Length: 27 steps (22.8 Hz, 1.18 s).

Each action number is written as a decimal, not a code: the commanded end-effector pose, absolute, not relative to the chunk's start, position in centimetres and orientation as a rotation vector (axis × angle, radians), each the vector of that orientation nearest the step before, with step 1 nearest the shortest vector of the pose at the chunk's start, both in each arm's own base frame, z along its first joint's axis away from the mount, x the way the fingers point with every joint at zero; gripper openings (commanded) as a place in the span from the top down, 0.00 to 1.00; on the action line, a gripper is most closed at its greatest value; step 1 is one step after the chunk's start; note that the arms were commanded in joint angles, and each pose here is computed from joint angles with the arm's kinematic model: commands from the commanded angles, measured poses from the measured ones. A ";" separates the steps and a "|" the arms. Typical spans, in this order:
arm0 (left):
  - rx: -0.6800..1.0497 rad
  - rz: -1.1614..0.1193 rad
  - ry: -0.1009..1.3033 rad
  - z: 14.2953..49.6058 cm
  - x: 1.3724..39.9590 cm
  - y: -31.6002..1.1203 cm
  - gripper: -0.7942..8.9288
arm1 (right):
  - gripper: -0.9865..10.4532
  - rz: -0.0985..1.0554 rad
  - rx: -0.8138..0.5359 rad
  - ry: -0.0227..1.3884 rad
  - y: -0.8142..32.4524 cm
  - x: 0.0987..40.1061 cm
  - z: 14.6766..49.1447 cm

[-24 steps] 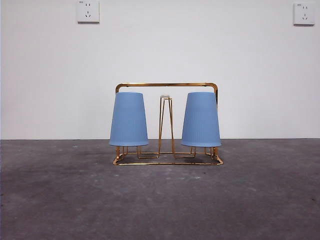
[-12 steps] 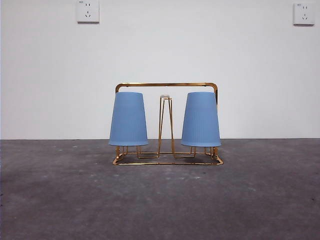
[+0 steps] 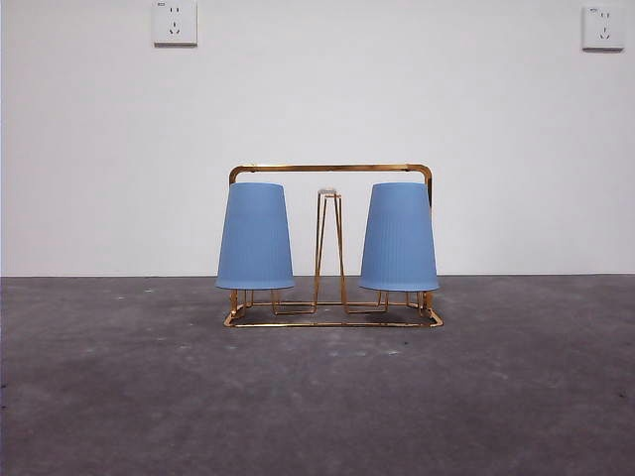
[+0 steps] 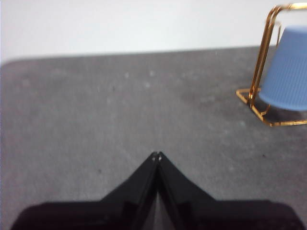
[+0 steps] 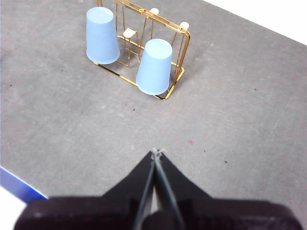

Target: Pick up cup 1,put cup 1 in the cup rack,pick up cup 2,put cup 2 in the cup rack

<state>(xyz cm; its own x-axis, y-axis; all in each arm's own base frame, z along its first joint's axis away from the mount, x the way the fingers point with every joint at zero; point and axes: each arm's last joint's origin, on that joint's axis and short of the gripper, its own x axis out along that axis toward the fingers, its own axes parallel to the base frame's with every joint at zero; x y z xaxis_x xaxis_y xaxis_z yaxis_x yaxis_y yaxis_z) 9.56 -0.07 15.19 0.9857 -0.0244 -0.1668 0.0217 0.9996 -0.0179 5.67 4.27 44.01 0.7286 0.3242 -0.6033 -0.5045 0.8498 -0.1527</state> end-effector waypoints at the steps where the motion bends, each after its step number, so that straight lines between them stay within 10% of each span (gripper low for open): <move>1: -0.051 -0.018 0.164 15.0 9.6 0.0 0.92 | 0.91 0.458 -0.323 0.623 4.2 5.6 43.7; 17: -0.052 -0.020 0.182 14.8 9.7 0.0 0.92 | 0.91 0.459 -0.325 0.623 4.2 5.6 43.7; 27: -0.052 -0.019 0.182 14.8 9.7 0.0 0.92 | 0.91 0.203 -0.101 0.167 1.0 5.7 42.6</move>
